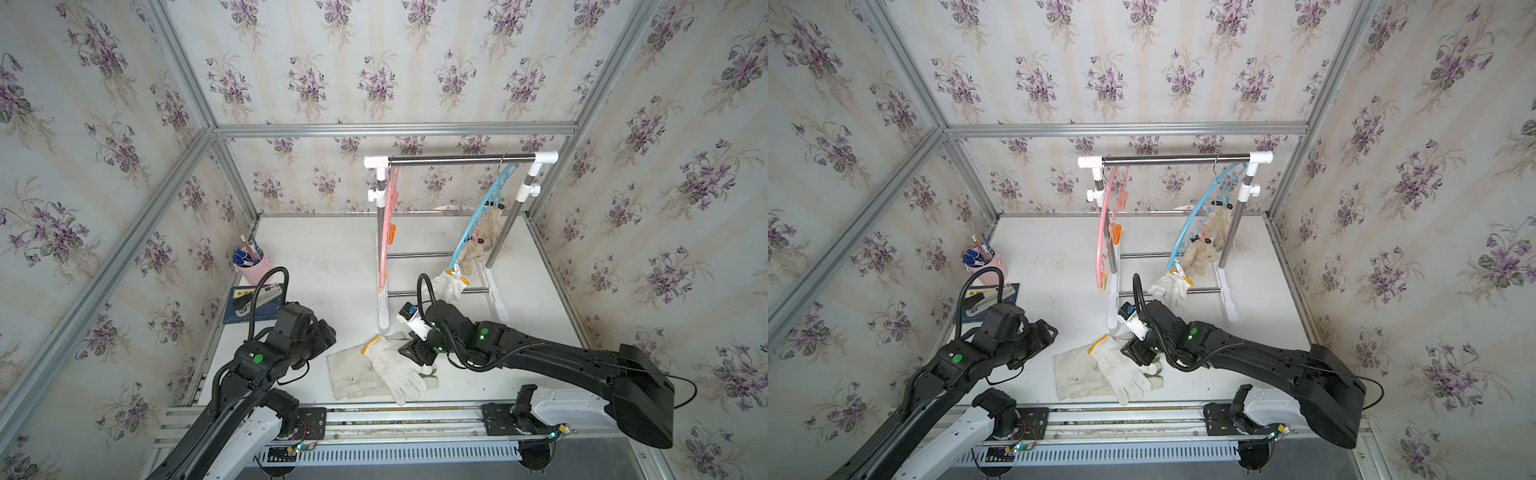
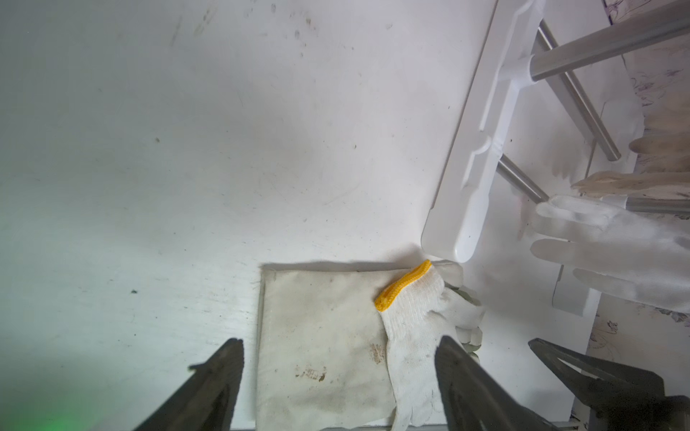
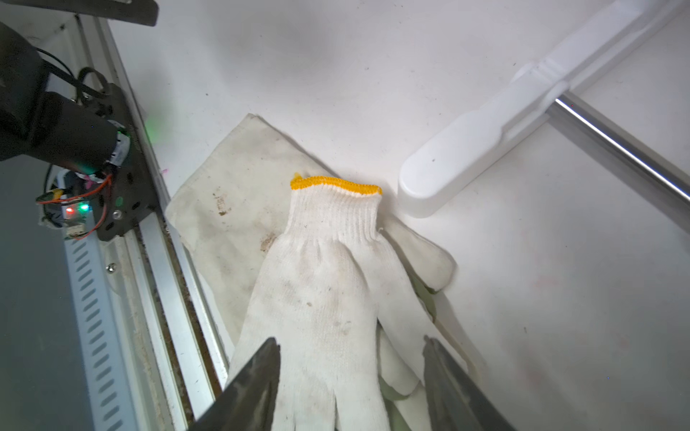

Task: Clip the gloves onto a hanger to dry
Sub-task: Pick up the glove from the center of the board, then open the clamp at the hanger.

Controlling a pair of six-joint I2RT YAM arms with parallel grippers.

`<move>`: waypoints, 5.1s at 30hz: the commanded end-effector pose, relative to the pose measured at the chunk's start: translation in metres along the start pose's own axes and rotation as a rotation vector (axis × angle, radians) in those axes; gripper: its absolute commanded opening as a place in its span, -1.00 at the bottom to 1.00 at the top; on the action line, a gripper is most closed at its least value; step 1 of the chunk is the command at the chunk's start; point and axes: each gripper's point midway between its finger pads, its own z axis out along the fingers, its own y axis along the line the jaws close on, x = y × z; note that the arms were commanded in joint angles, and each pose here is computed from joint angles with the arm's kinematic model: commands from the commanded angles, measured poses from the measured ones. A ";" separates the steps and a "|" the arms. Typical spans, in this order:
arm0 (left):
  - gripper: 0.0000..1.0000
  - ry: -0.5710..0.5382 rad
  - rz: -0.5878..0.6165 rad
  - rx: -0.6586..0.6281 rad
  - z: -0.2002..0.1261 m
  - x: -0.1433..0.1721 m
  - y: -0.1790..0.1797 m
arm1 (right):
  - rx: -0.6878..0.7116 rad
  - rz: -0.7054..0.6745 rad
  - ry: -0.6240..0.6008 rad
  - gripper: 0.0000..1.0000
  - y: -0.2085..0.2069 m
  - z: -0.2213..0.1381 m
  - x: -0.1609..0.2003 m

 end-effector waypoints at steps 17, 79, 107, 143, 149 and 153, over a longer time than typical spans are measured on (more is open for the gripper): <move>0.65 -0.033 -0.081 0.003 0.013 -0.007 -0.006 | -0.029 -0.095 0.269 0.00 -0.011 0.075 0.034; 0.46 -0.321 0.754 1.102 -0.119 0.011 -0.193 | -0.109 -0.140 -0.647 -1.00 0.050 -0.144 -0.149; -0.58 -0.352 0.654 1.105 -0.113 0.012 -0.193 | -0.096 -0.119 -0.629 -1.00 0.045 -0.134 -0.142; -1.00 -0.621 1.239 0.624 -0.125 0.001 -0.122 | -0.108 -0.350 -0.536 0.07 -0.002 -0.156 -0.145; -1.00 -0.621 1.304 0.621 -0.119 0.002 -0.129 | -0.235 -0.613 -0.541 0.16 0.011 -0.148 -0.139; -1.00 -0.609 1.315 0.618 -0.116 0.001 -0.135 | -0.347 -0.596 -0.560 0.16 0.001 -0.145 -0.143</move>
